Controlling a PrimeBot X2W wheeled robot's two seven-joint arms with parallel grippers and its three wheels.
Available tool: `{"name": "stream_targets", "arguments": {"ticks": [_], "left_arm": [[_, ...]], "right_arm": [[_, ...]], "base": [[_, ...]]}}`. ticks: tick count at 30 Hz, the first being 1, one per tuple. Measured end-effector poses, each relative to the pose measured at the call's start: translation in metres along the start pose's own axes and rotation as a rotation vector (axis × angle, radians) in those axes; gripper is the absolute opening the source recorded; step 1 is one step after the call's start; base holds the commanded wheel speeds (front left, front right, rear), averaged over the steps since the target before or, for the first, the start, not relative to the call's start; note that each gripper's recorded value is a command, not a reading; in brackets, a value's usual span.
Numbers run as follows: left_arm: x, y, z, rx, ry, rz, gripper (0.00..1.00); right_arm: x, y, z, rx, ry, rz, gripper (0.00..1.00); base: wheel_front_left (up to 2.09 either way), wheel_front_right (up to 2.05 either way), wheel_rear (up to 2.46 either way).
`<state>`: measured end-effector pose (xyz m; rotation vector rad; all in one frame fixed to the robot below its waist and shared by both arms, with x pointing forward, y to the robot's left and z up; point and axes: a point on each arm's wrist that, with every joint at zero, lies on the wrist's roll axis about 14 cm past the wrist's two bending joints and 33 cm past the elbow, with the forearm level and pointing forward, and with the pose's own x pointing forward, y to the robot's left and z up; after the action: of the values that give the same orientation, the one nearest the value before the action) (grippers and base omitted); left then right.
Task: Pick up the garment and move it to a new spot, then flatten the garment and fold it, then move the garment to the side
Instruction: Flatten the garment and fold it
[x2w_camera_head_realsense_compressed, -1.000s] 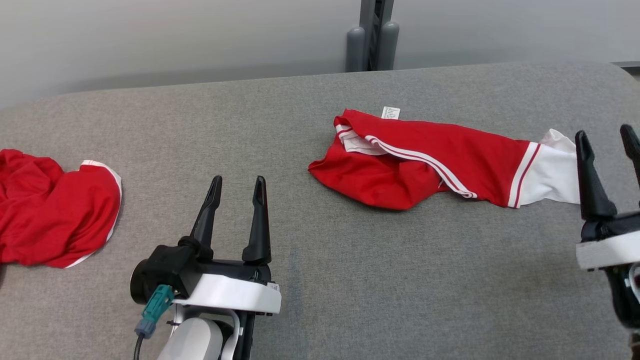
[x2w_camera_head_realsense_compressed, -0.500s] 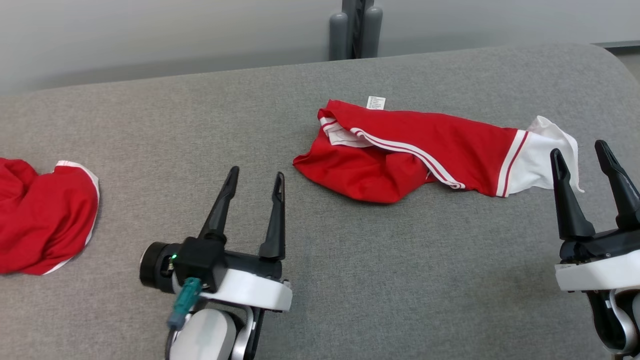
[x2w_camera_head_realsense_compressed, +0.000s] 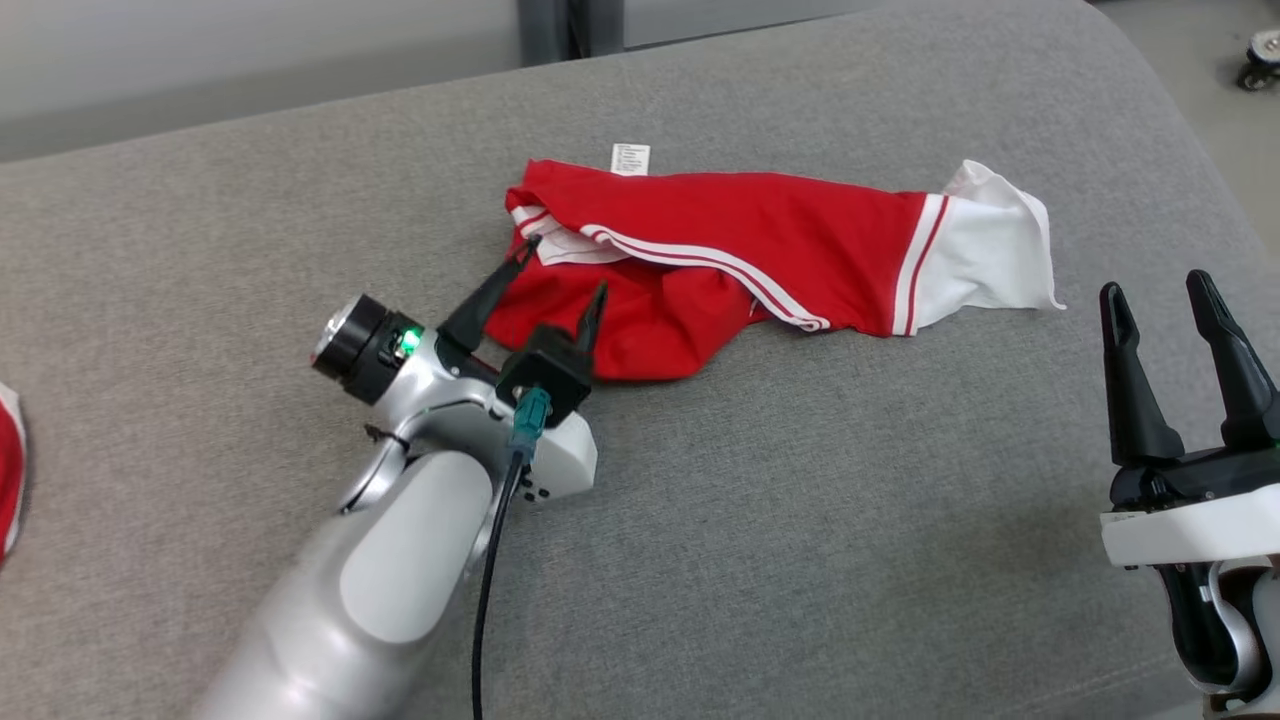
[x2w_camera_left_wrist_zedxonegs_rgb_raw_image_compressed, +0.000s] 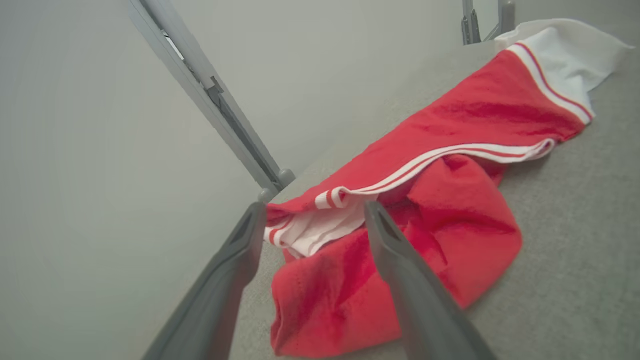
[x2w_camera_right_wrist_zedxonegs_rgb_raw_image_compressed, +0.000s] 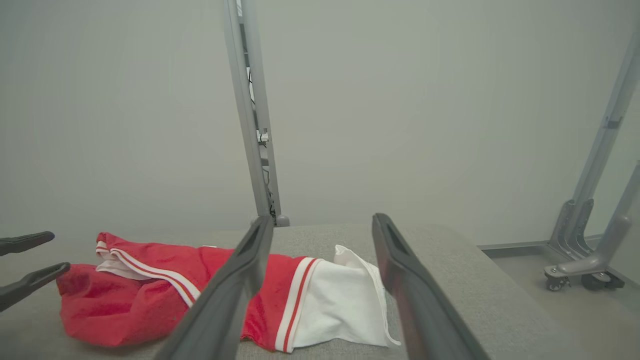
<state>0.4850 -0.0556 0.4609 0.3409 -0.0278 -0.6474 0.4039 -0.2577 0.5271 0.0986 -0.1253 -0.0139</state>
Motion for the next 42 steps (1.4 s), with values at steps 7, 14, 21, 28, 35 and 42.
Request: {"name": "stream_targets", "arguments": {"ticks": [7,14,21,28,35,42], "left_arm": [[0.046,-0.011,-0.011,0.216,0.055,-0.112,1.0],[0.061,-0.019,-0.028,0.32,0.147,-0.203,1.0],[0.065,-0.024,-0.03,0.349,0.17,-0.267,1.0],[0.058,-0.022,-0.046,0.283,0.272,-0.278,1.0],[0.056,-0.023,-0.063,0.174,0.389,-0.277,1.0],[0.058,-0.022,-0.07,0.092,0.458,-0.274,0.95]], "right_arm": [[-0.01,-0.022,-0.009,-0.003,0.035,-0.082,1.0],[-0.012,-0.029,-0.013,-0.006,0.049,-0.108,1.0],[-0.008,-0.027,-0.015,0.0,0.049,-0.103,1.0],[-0.004,-0.02,-0.017,0.003,0.05,-0.083,1.0],[-0.002,-0.015,-0.021,0.002,0.063,-0.065,1.0],[-0.003,-0.013,-0.028,0.003,0.084,-0.06,1.0]], "base": [[0.0,0.0,0.0],[0.0,0.0,0.0],[0.0,0.0,0.0],[0.0,0.0,0.0],[0.0,0.0,0.0],[0.0,0.0,0.0]]}}
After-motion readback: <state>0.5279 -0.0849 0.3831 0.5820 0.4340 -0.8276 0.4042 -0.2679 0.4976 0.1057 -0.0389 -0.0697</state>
